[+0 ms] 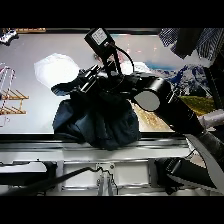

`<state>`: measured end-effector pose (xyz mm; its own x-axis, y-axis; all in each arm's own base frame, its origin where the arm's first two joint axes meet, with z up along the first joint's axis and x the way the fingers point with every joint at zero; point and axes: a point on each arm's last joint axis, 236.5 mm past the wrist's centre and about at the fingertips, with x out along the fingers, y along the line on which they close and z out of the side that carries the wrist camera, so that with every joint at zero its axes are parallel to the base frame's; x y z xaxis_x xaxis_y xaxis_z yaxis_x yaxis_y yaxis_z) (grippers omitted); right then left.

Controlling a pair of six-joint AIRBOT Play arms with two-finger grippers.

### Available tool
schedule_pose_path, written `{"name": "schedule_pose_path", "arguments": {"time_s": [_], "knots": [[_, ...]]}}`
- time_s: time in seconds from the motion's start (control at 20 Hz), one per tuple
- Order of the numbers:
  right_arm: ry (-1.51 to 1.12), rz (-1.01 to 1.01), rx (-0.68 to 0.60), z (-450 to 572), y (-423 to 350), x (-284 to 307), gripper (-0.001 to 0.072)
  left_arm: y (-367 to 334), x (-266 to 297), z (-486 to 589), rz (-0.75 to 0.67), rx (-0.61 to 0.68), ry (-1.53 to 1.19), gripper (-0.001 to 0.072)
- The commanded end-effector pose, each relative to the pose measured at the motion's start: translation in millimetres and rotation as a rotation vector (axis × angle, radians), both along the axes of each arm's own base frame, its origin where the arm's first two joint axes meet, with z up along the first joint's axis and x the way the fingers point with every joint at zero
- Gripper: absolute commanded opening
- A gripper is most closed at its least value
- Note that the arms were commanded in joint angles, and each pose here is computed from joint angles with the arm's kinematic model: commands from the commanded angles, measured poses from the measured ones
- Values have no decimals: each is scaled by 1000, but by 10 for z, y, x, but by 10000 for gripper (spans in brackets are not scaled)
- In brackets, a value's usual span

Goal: Fold the clothes and pants, and hang the long-sleeved shirts on hangers.

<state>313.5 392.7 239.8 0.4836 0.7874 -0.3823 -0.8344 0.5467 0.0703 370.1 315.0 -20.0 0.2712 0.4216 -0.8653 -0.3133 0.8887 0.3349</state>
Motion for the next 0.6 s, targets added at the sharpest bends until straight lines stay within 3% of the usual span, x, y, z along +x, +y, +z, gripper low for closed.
{"name": "schedule_pose_path", "arguments": {"time_s": [0.0, 0.55], "knots": [[12, 1, 6, 3, 5, -18, 51, -72, 83, 114, -14, 4, -35, 29], [19, 7, -12, -40, -4, -34, 51, -1060, 367, 1550, -152, 8, -358, 28]]}}
